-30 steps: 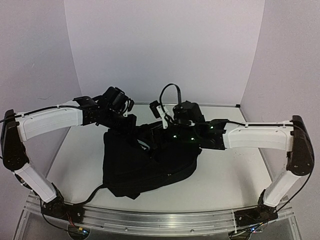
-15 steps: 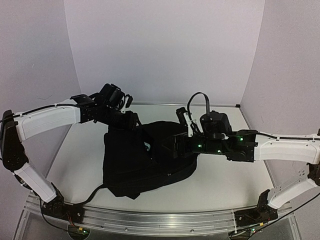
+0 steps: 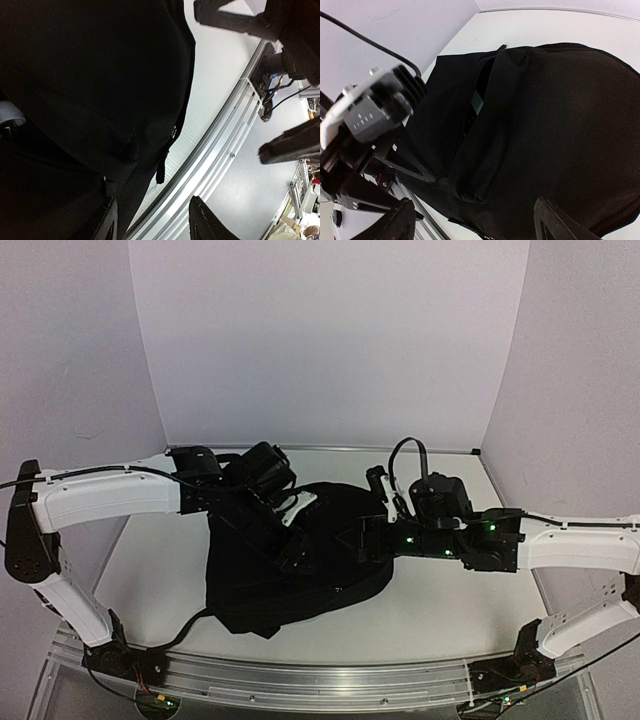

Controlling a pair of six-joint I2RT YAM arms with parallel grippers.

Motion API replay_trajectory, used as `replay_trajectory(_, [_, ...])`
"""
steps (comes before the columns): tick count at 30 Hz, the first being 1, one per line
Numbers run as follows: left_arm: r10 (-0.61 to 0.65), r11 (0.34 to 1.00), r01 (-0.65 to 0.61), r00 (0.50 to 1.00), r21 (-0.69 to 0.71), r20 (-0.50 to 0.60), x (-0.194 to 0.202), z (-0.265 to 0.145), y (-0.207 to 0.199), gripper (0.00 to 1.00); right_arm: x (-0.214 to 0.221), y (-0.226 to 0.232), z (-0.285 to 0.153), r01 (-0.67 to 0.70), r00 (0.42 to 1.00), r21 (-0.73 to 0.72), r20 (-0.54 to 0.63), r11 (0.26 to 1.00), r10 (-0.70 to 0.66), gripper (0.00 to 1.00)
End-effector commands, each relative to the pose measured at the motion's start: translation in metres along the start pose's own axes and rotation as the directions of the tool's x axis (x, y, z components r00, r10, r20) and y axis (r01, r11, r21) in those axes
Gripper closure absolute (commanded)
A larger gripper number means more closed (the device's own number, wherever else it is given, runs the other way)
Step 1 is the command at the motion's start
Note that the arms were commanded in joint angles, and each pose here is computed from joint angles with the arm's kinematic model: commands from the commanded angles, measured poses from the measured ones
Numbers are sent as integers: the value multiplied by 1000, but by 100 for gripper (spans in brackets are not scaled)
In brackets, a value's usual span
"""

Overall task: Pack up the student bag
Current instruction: Zip the student bag at the center of the board.

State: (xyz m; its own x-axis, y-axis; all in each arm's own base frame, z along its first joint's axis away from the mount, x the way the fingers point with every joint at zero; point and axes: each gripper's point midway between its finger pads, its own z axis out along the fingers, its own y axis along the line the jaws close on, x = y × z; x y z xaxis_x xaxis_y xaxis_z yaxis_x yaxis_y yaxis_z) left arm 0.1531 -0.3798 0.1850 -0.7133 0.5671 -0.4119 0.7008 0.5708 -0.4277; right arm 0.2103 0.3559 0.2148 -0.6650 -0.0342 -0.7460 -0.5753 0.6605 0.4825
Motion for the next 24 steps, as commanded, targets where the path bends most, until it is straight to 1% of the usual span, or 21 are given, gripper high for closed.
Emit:
replay_trajectory(1, [-4,999,2,999,-50,-42,12,2,5,51,-12,7,-6,-10,999,-16,43,1000,11,20])
replay_trajectory(7, [3,988,-13,998,-154,-66,20,7,19,52,-9,7,-5,-13,999,-16,35,1000,13,20])
replay_trajectory(9, [4,986,-16,997,-164,-73,22,9,21,52,-8,6,-5,-14,999,-16,32,1000,14,20])
replay_trajectory(12, [-2,986,-14,995,-165,-95,26,13,22,55,-6,5,-4,-15,999,-14,29,1000,15,20])
replay_trajectory(14, [-1,985,-17,994,-170,-105,28,15,22,60,-6,5,-4,-15,999,-14,29,1000,15,20])
replay_trajectory(18, [3,984,-22,994,-177,-106,30,15,23,76,-4,6,-3,-10,1000,-18,19,1000,10,20])
replay_trajectory(21, [5,984,-22,996,-179,-94,28,11,22,86,4,12,0,24,1000,-31,-1,999,-24,20])
replay_trajectory(24, [7,981,-21,997,-195,-72,24,7,23,93,16,18,4,58,998,-36,-25,998,-59,20])
